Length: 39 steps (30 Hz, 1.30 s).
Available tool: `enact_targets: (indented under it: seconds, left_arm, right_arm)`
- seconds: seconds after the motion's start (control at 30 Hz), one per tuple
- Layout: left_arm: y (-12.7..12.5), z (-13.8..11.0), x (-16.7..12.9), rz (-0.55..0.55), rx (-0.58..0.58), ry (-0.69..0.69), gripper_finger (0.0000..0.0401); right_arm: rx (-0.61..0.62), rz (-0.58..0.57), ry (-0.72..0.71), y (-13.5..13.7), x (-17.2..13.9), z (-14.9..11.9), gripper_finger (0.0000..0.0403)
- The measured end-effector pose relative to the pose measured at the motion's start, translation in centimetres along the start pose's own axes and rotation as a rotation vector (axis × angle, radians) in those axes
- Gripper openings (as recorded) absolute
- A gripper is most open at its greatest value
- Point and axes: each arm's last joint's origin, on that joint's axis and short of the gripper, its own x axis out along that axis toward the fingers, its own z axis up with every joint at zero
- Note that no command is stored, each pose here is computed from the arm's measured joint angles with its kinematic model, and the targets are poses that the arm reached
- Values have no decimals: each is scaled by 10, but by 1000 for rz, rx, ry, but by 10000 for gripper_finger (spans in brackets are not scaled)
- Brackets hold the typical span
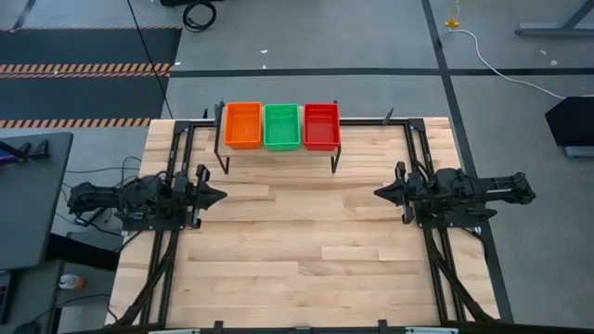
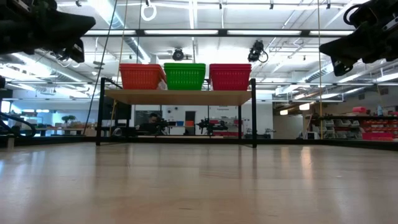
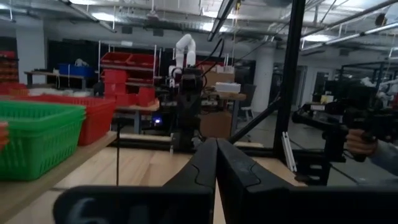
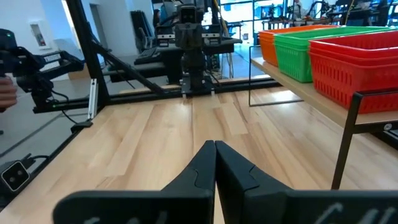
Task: Stack baskets on shelf by color
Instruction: Return to Home Position
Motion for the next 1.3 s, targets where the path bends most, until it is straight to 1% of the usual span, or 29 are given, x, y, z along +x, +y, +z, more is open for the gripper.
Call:
enact_targets:
  seconds: [0.2,0.3,0.4,0.6,0.67,0.73,0.97,1.2,1.3]
  left_arm:
    - [0,-2,0,8,-58,18,8]
    - [1,-2,0,25,-22,20,7]
    - [2,-8,-1,62,16,80,9]
    - [3,-13,-1,78,6,129,8]
    - [5,-17,-2,121,18,169,5]
    - [5,-18,-2,142,20,175,4]
    - [5,-18,-2,132,46,183,12]
    - [5,-18,-2,133,26,174,17]
    - [5,-17,-2,133,25,172,15]
  right_arm:
    - [4,13,2,0,0,0,11]
    - [5,16,-5,0,0,1,11]
    - [2,19,-16,1,0,2,11]
    - [-3,29,6,1,0,0,11]
    - [-3,25,10,1,0,-1,11]
    - [6,34,0,1,0,0,11]
    - [8,116,7,3,0,0,11]
    - [-18,98,-16,3,0,2,11]
    - [-16,88,-37,2,4,-5,11]
